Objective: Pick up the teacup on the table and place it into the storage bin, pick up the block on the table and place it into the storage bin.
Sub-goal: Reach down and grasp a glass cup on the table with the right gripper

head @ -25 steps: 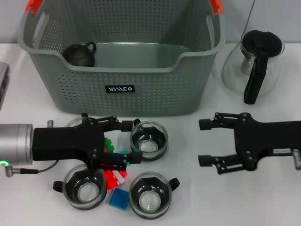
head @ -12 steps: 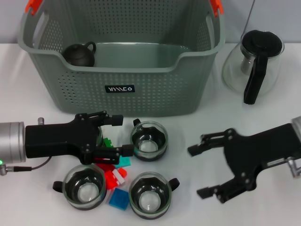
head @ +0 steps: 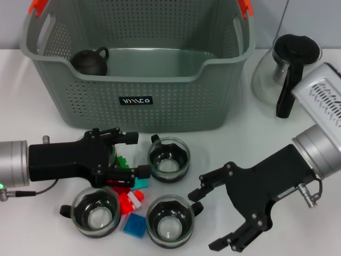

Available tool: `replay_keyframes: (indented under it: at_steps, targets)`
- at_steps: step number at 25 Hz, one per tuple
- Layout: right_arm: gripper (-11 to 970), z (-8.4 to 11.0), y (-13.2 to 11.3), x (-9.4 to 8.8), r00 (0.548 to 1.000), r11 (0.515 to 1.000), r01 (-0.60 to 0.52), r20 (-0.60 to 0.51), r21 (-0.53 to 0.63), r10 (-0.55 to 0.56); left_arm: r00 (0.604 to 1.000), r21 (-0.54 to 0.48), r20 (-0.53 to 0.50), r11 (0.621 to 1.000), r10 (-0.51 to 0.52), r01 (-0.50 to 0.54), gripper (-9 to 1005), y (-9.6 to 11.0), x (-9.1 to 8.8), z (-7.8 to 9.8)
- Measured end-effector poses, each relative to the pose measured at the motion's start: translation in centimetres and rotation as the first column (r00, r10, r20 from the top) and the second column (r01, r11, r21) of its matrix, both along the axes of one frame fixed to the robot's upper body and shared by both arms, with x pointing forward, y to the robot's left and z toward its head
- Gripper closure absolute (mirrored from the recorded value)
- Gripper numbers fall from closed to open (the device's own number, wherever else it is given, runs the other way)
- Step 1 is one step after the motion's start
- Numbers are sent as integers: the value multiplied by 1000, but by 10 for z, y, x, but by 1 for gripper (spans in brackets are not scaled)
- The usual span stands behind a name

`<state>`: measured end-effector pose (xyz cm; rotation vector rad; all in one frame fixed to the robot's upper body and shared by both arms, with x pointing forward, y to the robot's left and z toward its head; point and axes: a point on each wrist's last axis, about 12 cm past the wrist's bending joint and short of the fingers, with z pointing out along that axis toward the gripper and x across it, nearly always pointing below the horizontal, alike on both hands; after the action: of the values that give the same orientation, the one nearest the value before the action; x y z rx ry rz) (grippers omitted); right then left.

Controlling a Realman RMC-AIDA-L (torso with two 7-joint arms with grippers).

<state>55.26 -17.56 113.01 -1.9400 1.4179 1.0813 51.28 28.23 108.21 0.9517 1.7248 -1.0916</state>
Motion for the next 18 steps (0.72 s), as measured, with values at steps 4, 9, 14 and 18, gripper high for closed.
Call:
replay_keyframes:
  at_steps: [4,9,14,18]
  targets:
    - [54,3,10,1,999,998,-49,3,-35,49,1000,5,-7,1000,7,-7,67,0,-2,-3]
    - [56,5,26,2,994,990,-107,10,-94,108,1000,11,-12,1000,18,-18,68,0,-3,-6]
    - [58,0,39,1,989,980,-140,31,-144,145,1000,11,-12,1000,19,-18,68,0,-3,-6]
    - [59,-2,46,0,985,973,-153,49,-172,164,1000,31,-7,999,11,-11,69,1,-2,-6]
